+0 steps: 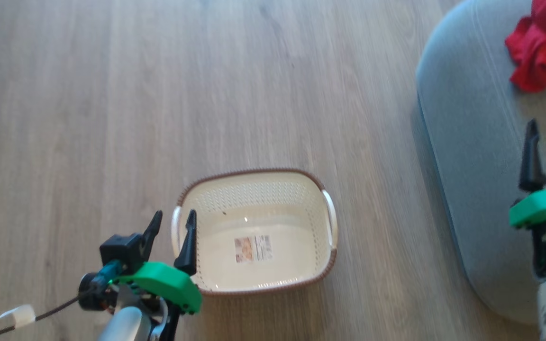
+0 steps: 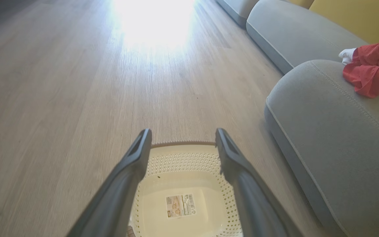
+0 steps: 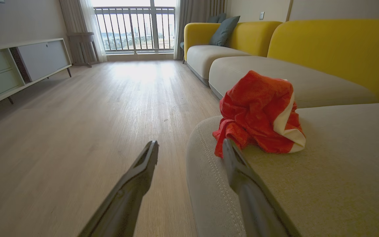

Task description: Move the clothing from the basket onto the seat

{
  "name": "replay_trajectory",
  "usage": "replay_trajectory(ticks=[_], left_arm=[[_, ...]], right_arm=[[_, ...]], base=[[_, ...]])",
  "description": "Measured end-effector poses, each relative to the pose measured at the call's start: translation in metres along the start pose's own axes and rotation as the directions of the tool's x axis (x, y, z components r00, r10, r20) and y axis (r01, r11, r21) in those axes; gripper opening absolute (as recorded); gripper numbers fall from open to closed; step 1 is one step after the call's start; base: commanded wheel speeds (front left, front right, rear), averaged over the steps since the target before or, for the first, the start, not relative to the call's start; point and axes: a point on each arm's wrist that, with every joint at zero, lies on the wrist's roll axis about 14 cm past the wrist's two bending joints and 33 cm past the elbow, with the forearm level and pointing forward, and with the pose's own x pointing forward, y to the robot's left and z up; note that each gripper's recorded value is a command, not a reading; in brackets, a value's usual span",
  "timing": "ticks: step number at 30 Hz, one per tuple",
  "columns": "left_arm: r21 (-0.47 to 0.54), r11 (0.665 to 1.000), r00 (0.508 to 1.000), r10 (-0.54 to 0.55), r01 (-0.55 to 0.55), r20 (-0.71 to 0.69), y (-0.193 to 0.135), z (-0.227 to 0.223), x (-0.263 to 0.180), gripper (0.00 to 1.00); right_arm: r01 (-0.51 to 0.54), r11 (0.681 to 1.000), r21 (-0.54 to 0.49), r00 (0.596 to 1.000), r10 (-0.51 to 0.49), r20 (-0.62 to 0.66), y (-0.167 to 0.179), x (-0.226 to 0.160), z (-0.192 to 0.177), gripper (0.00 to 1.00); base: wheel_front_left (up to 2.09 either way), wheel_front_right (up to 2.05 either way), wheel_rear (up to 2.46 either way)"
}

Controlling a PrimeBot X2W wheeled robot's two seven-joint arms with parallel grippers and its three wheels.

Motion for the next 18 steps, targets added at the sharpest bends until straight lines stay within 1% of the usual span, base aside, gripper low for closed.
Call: replay_trajectory(ticks=[4, 9, 14, 18], left_arm=[[0.016, 0.998, 0.996, 0.059, -0.06, 0.067, 0.02, 0.021, -0.017, 1.0], [0.025, 0.988, 0.98, 0.146, -0.151, 0.136, 0.052, 0.042, -0.036, 1.0], [0.023, 0.982, 0.971, 0.182, -0.187, 0.155, 0.066, 0.045, -0.053, 1.0], [0.03, 0.978, 0.967, 0.199, -0.206, 0.16, 0.073, 0.046, -0.06, 1.0]], right_arm=[[-0.081, 0.996, 0.031, 0.997, 0.08, 0.024, 0.033, -0.015, 0.005, 1.0], [-0.197, 0.98, 0.039, 0.98, 0.196, 0.024, 0.075, -0.033, 0.003, 1.0], [-0.246, 0.967, 0.063, 0.969, 0.247, -0.02, 0.098, -0.059, -0.013, 1.0], [-0.276, 0.96, 0.046, 0.96, 0.278, -0.043, 0.109, -0.074, -0.02, 1.0]], base=[[0.0, 0.0, 0.0], [0.0, 0.0, 0.0], [0.0, 0.0, 0.0], [0.0, 0.0, 0.0]])
